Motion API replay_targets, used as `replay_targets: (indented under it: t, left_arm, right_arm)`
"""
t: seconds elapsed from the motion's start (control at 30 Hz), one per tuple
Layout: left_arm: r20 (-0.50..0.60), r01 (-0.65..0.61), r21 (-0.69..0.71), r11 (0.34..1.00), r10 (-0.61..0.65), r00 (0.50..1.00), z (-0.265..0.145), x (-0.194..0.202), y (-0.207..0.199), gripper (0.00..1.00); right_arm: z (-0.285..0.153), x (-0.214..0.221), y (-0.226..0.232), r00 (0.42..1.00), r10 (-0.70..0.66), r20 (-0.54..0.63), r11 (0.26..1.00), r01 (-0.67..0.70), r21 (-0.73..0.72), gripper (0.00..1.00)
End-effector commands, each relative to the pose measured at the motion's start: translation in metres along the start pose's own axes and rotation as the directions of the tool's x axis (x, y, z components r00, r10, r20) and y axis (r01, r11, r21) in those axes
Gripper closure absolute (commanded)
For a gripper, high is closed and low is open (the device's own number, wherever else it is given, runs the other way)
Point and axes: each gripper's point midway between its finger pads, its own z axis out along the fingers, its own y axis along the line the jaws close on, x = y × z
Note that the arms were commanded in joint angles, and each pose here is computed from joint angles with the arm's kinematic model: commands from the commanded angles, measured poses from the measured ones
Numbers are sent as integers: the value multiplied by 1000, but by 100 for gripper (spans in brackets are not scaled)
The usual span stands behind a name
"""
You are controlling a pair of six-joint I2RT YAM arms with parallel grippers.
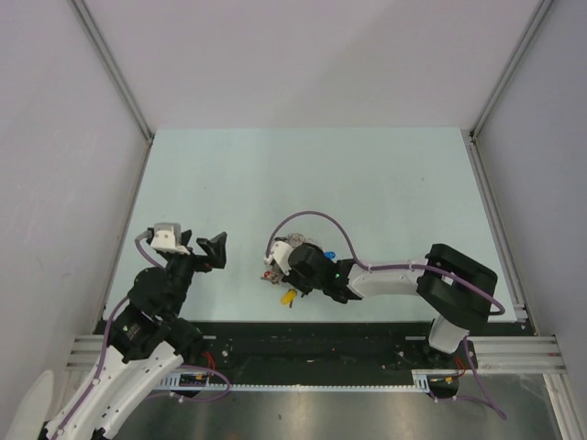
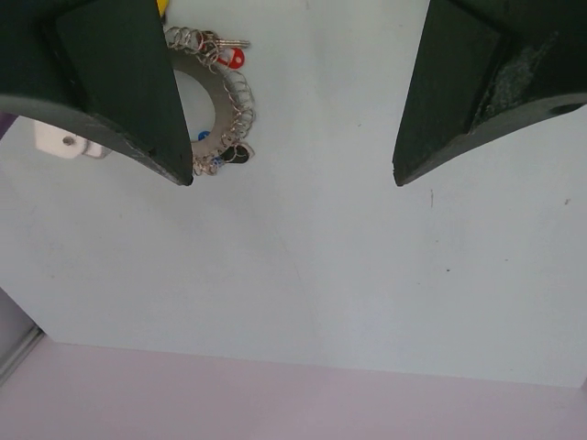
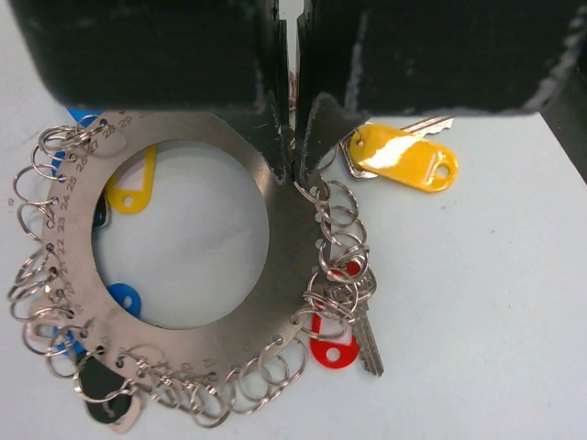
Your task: Put the keys on the keyring
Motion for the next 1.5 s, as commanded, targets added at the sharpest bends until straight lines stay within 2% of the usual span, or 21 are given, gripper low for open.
replay_targets:
  t: [0.0,0.03,0.1,0.13,0.3,0.5,0.67,0.8,0.93,0.97,1.03,1.07,1.13,1.17,1.23,1.27,1.33,1.37,1.43,1.47]
  left_arm:
    - [-40,78,101,992,-74,996,2,10,-23,6]
    - [-51,84,126,988,-78,996,3,13,-28,6]
    - [-82,94,167,981,-81,993,4,21,-37,6]
    - [-92,100,170,980,-85,992,4,22,-38,4]
    - [-136,118,258,959,-85,987,6,34,-57,0]
    - [-150,150,382,912,-99,984,6,42,-82,3]
    - [-166,121,472,873,-46,985,7,44,-100,8]
    - [-123,48,534,844,21,992,9,31,-111,10]
    - [-52,-64,550,832,111,992,15,14,-114,12]
    - [-49,-74,554,829,122,991,18,10,-116,13]
    - [-46,-87,559,825,135,990,23,9,-119,15]
    - [-49,-89,560,824,140,989,24,9,-120,18]
    - [-21,-115,594,796,159,987,27,7,-128,21]
    - [-10,-128,607,785,169,986,28,6,-131,24]
    - [-11,-156,635,756,211,977,29,11,-136,25]
    - [17,-195,648,736,243,970,30,7,-138,28]
    - [39,-246,670,701,298,954,30,10,-140,32]
    - [56,-266,677,686,312,948,30,8,-141,35]
    - [90,-306,707,637,348,933,28,10,-145,37]
    - [101,-315,714,625,353,930,28,9,-145,39]
  right_arm:
    - [-18,-49,-18,950,128,286,989,-146,40,100]
    - [-24,-62,-21,923,147,356,985,-168,28,100]
    - [-27,-54,-22,905,185,384,980,-197,-8,100]
    - [-34,-67,-24,871,211,444,975,-220,-32,100]
    - [-47,-79,-28,797,271,540,962,-241,-128,100]
    - [-80,-111,-41,655,340,675,940,-243,-238,100]
    - [-96,-124,-47,604,370,706,929,-217,-301,100]
    - [-113,-140,-50,553,368,748,928,-172,-329,100]
    - [-118,-149,-55,594,320,738,943,-123,-310,100]
    - [-113,-147,-57,636,287,717,953,-112,-282,100]
    - [-121,-151,-61,649,246,720,964,-91,-248,100]
    - [-117,-145,-60,680,242,692,965,-95,-244,100]
    - [-123,-150,-65,692,193,695,976,-66,-205,100]
    - [-119,-143,-64,727,196,658,975,-74,-209,100]
    - [-123,-149,-67,746,124,654,985,-14,-171,100]
    - [-118,-141,-66,782,110,613,985,-6,-170,100]
    - [-123,-149,-68,790,34,612,989,63,-136,100]
    - [-120,-141,-67,821,20,571,987,75,-143,100]
    - [-125,-149,-70,823,-59,565,982,150,-116,100]
    - [-121,-138,-68,853,-65,517,978,158,-139,100]
